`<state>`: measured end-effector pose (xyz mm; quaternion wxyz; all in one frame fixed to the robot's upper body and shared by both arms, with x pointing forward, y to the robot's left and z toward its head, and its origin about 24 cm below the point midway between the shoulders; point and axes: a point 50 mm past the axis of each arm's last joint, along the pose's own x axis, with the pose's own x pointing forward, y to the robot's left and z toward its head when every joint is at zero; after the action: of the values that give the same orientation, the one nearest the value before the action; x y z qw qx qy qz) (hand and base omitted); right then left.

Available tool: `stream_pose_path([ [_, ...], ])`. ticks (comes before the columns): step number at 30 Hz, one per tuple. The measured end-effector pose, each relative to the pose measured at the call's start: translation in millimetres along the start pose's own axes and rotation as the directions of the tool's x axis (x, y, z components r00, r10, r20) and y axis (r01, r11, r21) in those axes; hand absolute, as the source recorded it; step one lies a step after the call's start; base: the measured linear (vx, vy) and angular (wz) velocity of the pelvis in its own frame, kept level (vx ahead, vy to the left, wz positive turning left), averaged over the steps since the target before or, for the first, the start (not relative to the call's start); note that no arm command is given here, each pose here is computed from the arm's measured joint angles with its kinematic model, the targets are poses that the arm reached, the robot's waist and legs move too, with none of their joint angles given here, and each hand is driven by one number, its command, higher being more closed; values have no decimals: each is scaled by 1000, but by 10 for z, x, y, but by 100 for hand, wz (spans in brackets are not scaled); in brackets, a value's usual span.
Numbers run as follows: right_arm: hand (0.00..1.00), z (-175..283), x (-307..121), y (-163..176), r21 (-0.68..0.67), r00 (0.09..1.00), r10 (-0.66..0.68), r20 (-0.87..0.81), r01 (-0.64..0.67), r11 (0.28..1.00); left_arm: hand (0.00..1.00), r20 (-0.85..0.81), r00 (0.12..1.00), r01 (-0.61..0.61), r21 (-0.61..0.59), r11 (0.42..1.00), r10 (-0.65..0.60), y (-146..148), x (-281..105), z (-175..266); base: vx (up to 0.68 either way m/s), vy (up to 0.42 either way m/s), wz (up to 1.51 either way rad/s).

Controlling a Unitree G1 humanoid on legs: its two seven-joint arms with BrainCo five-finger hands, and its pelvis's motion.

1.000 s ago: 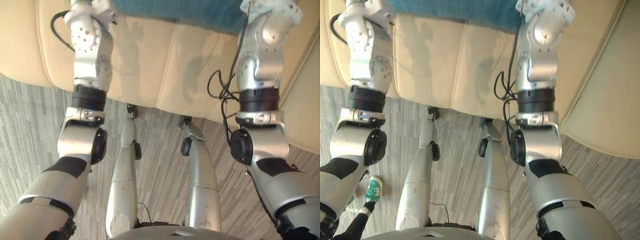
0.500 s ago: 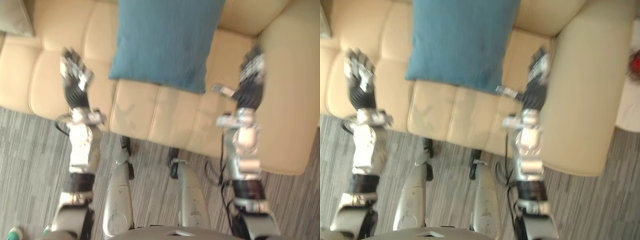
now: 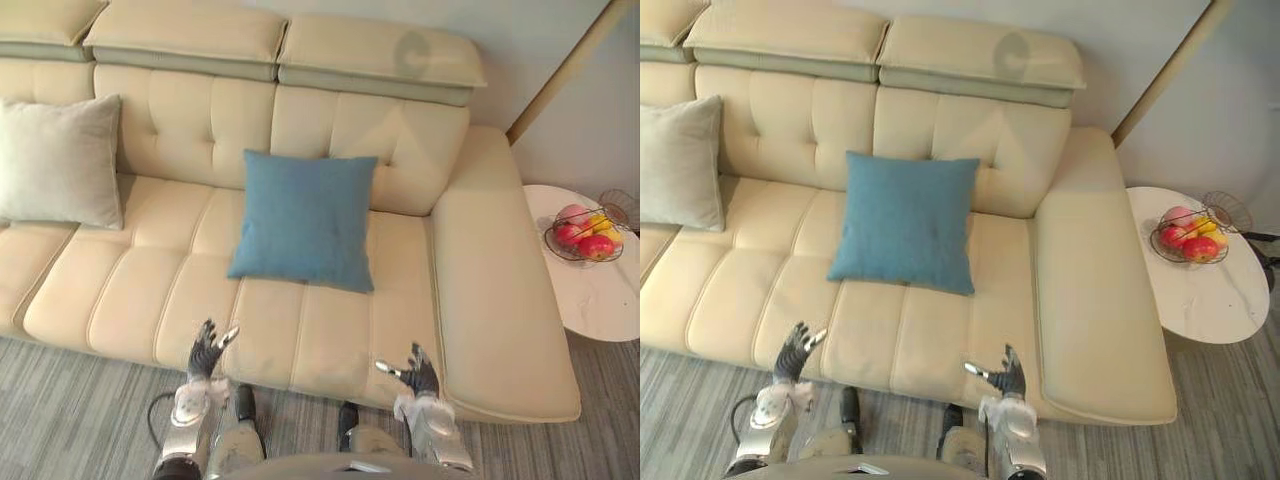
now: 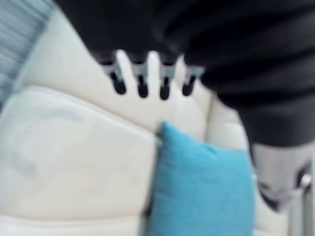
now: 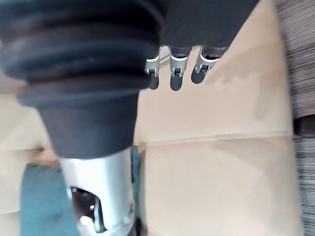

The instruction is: Pick up cushions and gather them together orderly.

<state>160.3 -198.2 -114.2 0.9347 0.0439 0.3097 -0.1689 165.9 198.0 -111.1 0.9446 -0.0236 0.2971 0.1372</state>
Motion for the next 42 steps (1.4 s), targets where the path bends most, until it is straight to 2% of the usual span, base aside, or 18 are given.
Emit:
stream_pose_path([
  [4, 0, -187, -37, -108, -15, 996, -20, -88, 19, 1000, 0, -123, 992, -9, 98, 995, 21, 180, -88, -282, 101, 32, -10],
  [10, 0, -154, 29, -82, -24, 995, -7, -101, 5, 1000, 0, -171, 985, -8, 134, 991, 31, 228, -132, -392, 0, 29, -26],
  [14, 0, -25, 103, 46, -23, 997, 27, -68, -28, 999, 0, -165, 986, -18, 128, 992, 39, 230, -83, -347, -111, 47, -61],
  [17, 0, 94, 139, 101, -41, 998, 50, -26, -52, 998, 0, -117, 993, 1, 92, 996, 10, 71, 17, -193, -186, 31, -39],
  [20, 0, -88, 37, 116, -28, 996, 49, -79, -51, 998, 0, -74, 997, 12, 91, 996, -5, 35, 33, -102, -146, -34, 36],
  [24, 0, -130, 20, 157, -38, 993, 66, -97, -70, 997, 0, -110, 994, -11, 90, 996, 21, 124, -31, -204, -210, -112, 36],
  [29, 0, 68, 125, 82, -66, 998, 40, -37, -43, 997, 0, -173, 985, 37, 66, 997, -25, -79, -104, -358, -289, -95, -5],
  [34, 0, -55, 56, 80, -45, 997, 26, -69, -29, 999, 0, -180, 983, 56, 75, 996, -41, -120, -127, -385, -260, 11, 23],
  [40, 0, -283, -47, -111, -23, 988, -42, -150, 39, 999, 0, -197, 979, 62, 68, 996, -47, -152, -144, -424, -137, 192, 16],
  [42, 0, -434, -99, -14, -7, 975, -25, -221, 24, 1000, 0, -227, 974, 44, 105, 993, -20, -11, -153, -480, -90, 197, 7],
])
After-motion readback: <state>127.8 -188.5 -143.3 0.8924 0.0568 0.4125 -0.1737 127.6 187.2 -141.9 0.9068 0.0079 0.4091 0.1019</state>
